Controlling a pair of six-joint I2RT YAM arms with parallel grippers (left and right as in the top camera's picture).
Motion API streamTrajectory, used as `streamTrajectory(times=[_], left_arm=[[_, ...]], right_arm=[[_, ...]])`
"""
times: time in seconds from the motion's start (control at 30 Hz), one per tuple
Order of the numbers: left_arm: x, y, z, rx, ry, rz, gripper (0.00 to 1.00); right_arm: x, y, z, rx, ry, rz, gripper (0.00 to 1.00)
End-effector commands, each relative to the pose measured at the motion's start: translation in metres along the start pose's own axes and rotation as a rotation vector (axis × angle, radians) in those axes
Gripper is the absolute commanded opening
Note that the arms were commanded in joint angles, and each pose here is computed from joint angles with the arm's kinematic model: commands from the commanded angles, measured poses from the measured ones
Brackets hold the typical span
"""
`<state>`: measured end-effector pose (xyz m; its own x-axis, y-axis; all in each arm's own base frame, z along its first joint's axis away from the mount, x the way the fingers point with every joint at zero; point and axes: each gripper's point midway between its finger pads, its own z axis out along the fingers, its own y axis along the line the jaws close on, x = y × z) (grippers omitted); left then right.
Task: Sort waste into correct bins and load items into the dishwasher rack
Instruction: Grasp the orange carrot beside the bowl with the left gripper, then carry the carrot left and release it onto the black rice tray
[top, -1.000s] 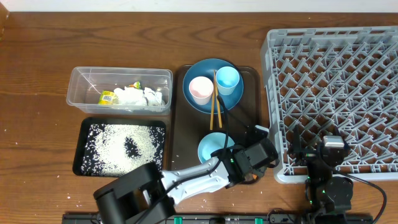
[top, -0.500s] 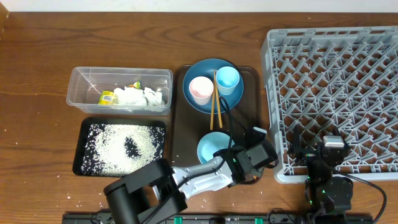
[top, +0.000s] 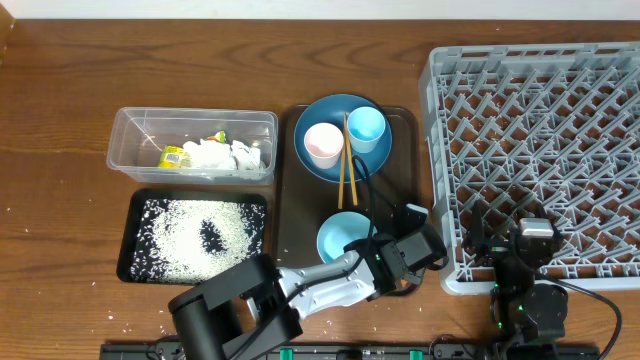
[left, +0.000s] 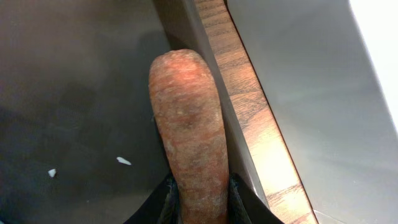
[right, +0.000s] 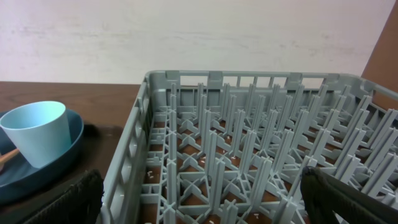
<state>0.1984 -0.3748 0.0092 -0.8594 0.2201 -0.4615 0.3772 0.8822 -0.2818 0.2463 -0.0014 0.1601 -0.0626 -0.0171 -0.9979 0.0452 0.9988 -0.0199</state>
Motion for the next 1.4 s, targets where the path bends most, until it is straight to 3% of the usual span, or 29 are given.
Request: streamTrajectory(times=[0.0, 0.3, 0.4, 0.63, 0.87, 1.37], left_arm=[[-0.023, -0.018, -0.026, 0.056, -0.067, 0.001, 0.22], [-0.056, -0.034, -0.097, 0.149, -0.176, -0.022, 0.22], [-0.066, -0.015, -0.121, 0.085, -0.224, -0.036, 0.22], [-0.073, 0.077, -0.187, -0.187, -0.286, -0.103, 0.21], [-0.050, 0.192, -0.253, -0.521, -0.316, -0.372, 0.19], [0.018, 0.322, -0.254, -0.856, -0.268, -0.824, 0.19]], right_arm=[[0.001, -0.002, 0.000, 0.011, 0.005, -0.005, 0.99], [0.001, -0.002, 0.000, 0.011, 0.005, -0.005, 0.99], [0.001, -0.002, 0.000, 0.011, 0.005, -0.005, 0.99], [0.001, -0.002, 0.000, 0.011, 0.005, -0.005, 0.99], [0.001, -0.002, 0.000, 0.011, 0.005, -0.005, 0.99], [0.001, -0.002, 0.000, 0.011, 0.005, -0.005, 0.99]])
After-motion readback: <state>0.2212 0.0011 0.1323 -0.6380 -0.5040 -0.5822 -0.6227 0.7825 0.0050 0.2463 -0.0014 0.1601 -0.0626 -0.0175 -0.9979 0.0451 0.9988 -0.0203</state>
